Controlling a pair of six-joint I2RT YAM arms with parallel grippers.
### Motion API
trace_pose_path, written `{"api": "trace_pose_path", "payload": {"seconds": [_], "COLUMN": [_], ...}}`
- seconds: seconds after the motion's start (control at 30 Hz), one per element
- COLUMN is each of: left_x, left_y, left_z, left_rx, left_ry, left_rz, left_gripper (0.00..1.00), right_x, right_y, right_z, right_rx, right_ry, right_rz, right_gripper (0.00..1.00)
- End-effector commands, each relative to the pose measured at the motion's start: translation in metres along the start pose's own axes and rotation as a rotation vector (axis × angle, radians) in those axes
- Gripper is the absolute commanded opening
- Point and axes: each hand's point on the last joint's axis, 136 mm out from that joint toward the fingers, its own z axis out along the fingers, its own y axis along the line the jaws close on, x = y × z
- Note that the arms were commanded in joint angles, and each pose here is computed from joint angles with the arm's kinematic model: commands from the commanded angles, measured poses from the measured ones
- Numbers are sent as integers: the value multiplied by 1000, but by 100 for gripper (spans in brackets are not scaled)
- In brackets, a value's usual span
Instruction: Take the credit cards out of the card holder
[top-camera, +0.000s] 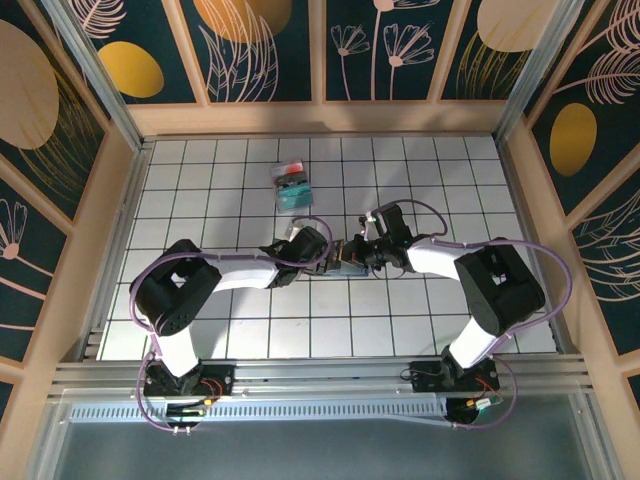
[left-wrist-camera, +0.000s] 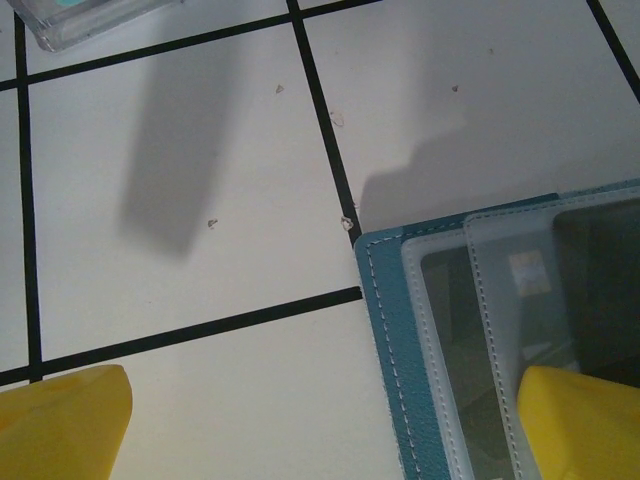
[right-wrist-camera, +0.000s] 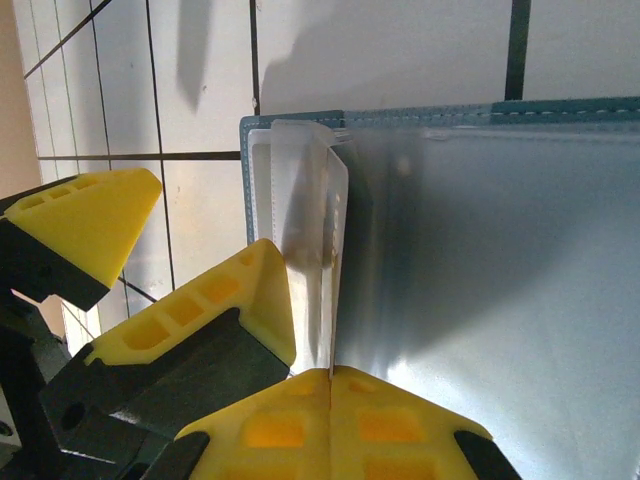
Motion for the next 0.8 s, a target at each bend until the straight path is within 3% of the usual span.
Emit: {"api": "trace_pose_path", "payload": {"seconds": [0.0, 0.2, 0.4, 0.6, 0.77], "left_x": [12, 20, 19, 20, 22], "left_y": [-2, -3, -7, -4, 8], "left_z": [3, 2, 0, -2, -3], "left_rx": [9, 29, 50, 40, -18], "left_ry": [40, 57, 56, 56, 58], "left_rz": [32, 15, 0, -4, -10], "left_gripper": [99, 99, 99, 99, 99], "right_x": [-15, -18, -18, -18, -23], "right_y": [15, 23, 22, 4, -16], "right_z": [-6, -5, 1, 3, -8], "right_rx": [-52, -126, -136, -22, 138], "right_ry": [-61, -93, -104, -110, -136], "right_rz": [-33, -20, -12, -21, -49], "right_gripper": [6, 14, 15, 0, 0]}}
